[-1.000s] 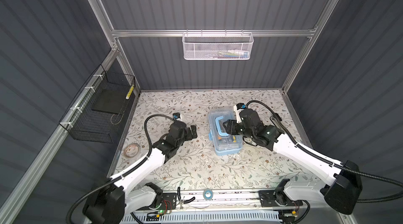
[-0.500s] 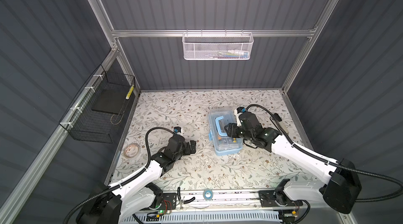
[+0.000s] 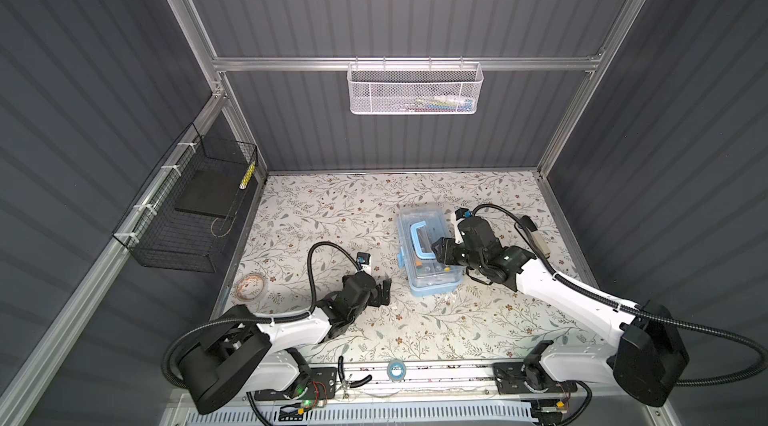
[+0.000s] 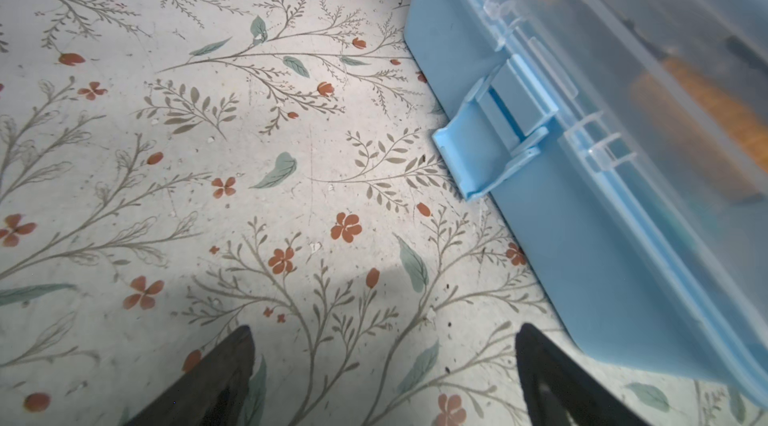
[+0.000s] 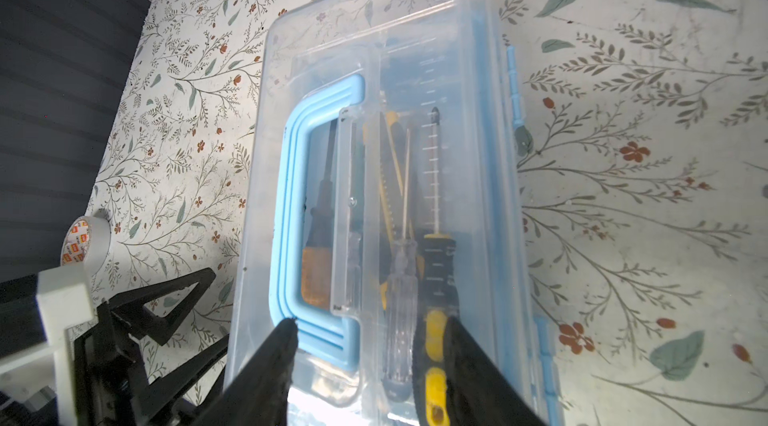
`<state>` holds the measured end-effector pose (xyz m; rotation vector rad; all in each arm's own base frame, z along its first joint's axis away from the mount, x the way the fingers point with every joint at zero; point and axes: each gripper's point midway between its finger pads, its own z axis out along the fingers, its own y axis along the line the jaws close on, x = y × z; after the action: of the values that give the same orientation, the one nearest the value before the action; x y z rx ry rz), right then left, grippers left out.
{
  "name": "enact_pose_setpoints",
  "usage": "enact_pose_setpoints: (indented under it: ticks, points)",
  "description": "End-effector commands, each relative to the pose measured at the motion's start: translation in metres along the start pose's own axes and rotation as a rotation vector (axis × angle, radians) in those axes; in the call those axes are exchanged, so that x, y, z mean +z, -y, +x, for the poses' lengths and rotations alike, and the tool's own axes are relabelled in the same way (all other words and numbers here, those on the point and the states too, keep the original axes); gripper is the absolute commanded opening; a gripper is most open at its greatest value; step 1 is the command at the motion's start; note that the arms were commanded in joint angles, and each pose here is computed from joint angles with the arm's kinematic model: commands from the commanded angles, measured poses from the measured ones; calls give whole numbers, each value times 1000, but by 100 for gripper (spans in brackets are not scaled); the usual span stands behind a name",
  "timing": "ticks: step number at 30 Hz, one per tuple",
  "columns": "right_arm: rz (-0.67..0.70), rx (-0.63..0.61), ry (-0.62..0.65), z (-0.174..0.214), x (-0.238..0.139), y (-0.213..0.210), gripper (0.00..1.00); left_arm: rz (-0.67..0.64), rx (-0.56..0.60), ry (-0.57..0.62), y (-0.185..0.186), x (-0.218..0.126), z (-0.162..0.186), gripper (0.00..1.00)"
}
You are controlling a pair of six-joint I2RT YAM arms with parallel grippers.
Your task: Pack the tool kit
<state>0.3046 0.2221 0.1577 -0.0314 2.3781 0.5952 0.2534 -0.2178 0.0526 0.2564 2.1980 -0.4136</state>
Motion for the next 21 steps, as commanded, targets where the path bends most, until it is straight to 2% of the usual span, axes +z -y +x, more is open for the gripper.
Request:
enact_pose_setpoints:
  ticks: [1, 13, 21]
  points:
    - [-1, 16, 4, 1, -1, 3, 57, 24, 16, 86, 12, 3, -15, 97]
    - [6, 26, 6, 2, -1, 9, 57, 16, 49, 112, 25, 32, -16, 95]
    - [11, 42, -5, 6, 1, 16, 57, -30, 29, 108, 24, 56, -8, 93]
